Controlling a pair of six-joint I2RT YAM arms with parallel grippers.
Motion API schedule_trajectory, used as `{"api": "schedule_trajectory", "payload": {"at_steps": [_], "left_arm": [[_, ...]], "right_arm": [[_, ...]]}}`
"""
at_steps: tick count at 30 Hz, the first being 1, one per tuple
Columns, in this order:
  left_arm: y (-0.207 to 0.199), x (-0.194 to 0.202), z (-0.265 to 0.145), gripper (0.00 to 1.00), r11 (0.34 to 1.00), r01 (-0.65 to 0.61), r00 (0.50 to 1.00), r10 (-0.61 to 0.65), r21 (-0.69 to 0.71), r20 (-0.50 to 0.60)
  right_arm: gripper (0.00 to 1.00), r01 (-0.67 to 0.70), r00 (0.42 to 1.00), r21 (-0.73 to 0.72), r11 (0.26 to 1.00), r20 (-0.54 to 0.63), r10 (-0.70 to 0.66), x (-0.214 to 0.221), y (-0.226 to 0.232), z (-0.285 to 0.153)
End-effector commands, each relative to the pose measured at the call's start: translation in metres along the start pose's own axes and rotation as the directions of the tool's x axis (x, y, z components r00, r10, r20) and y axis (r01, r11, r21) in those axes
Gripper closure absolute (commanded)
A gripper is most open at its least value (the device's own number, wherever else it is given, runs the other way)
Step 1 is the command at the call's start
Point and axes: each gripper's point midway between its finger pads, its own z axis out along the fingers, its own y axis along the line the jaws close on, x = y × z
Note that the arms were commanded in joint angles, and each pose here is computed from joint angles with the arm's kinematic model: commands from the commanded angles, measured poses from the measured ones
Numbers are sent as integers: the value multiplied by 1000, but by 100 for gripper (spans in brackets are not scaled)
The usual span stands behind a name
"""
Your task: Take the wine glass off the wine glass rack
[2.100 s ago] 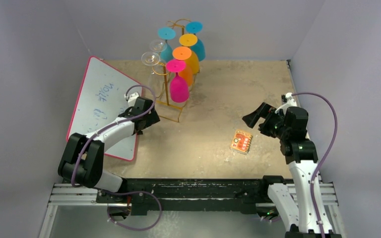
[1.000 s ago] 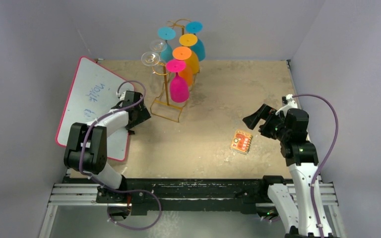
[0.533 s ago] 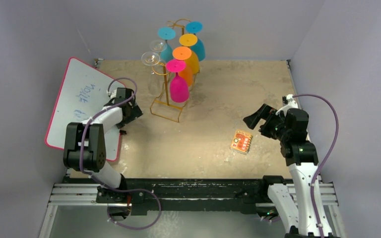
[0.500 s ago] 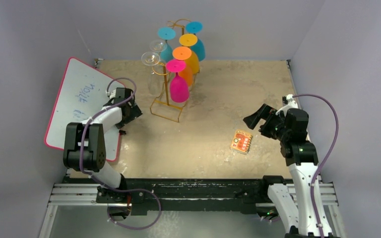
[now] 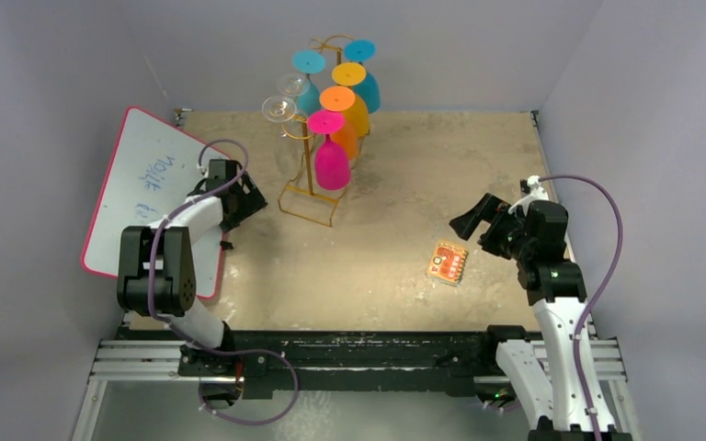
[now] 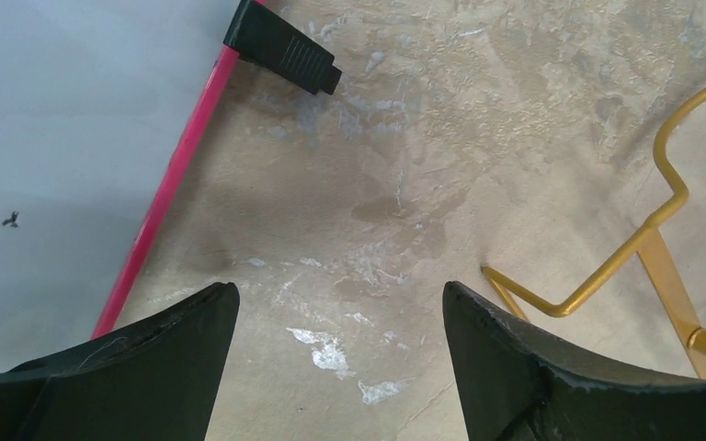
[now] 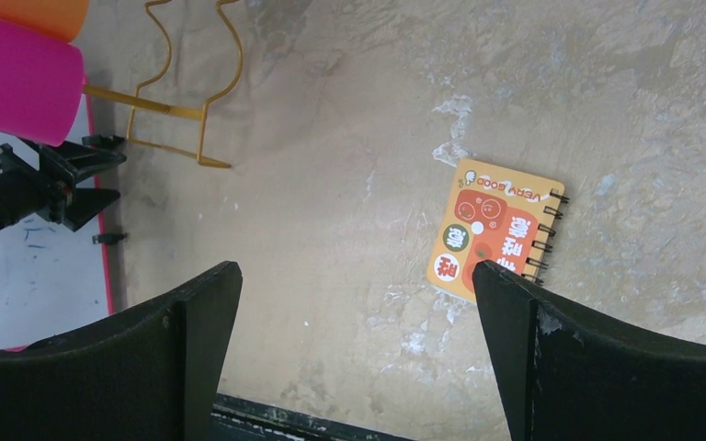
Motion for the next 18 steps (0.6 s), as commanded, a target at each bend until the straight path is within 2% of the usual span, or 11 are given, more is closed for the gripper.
{"api": "schedule_trajectory", "payload": {"at_steps": [1,3,6,10,11,13,15,18], "left_arm": [[1,-12,7,18,999,-31,1000,31,-40,3],[14,-10,11,18,994,-28,1000,27,-103,-8],[30,-18,7,18,988,-16,999,21,-157,32],[34,-31,3,17,992,-3,999,8,-130,42],[28,-35,1,16,994,-6,999,11,-106,50],[2,-38,-2,14,999,-13,999,11,30,50],[-26,-41,-7,14,984,-13,998,3,177,62],[-55,-41,-13,14,951,-16,999,-1,310,53]], "right_arm": [[0,21,1000,-22,1000,4,-21,2,2,1],[0,22,1000,-22,1000,1,-22,3,2,-1],[0,21,1000,-22,1000,0,-21,3,3,-2],[0,26,1000,-23,999,9,-26,1,4,-3],[0,23,1000,-25,999,9,-23,1,4,-2],[0,22,1000,-27,999,13,-22,-1,4,-1],[0,23,1000,-31,999,17,-23,-2,5,1],[0,23,1000,-30,999,14,-22,-3,5,3]]}}
